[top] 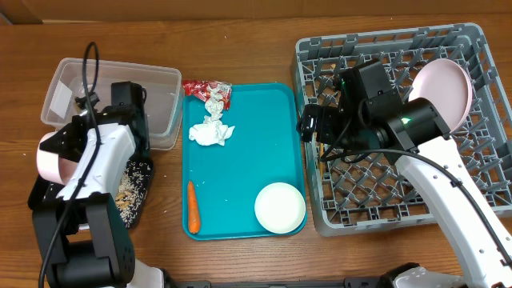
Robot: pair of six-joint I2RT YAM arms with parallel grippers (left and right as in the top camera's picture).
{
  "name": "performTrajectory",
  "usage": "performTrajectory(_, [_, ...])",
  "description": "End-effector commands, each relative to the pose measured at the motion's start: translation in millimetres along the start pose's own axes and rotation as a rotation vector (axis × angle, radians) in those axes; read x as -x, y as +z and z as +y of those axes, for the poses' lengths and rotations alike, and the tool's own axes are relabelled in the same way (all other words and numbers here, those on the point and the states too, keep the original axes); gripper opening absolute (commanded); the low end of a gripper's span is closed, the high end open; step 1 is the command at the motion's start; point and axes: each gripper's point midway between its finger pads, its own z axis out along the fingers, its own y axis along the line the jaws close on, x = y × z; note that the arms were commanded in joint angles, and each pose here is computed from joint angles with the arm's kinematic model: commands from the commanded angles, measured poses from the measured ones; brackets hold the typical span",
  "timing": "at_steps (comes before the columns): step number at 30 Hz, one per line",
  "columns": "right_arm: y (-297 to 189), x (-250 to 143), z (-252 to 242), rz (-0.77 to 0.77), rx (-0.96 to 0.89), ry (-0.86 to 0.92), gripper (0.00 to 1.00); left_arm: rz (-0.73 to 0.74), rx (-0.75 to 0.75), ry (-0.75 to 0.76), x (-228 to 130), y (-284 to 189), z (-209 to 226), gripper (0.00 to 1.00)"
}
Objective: Sort waste into correct bins and load items into the dishwasher
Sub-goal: 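Tip the bowl with the left gripper to dump rice onto the black tray, then bring the emptied bowl with the left gripper toward the right gripper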
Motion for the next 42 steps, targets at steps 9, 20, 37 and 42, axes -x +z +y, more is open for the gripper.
performTrajectory(9, [-4.0,1.9,-5.9,-0.01,-0.034,0.005,1.0,-0.12,-0.062,-0.192,14.8,-31.6,19.7,0.04])
performTrajectory(20, [-4.0,6.8,-4.2,-0.031,-0.029,0.002,1.0,-0.93,-1.061,-0.27,34.3,-282.8,48.7,0.04])
performTrajectory(37, [-4.3,-4.5,14.0,0.032,0.076,-0.039,1.0,-0.842,-1.646,-0.449,-43.6,-455.3,24.5,0.04])
performTrajectory(42, [-7.7,-13.4,34.8,0.073,0.202,-0.182,1.0,-0.702,-1.652,-0.551,-31.9,-434.5,20.8,0.04])
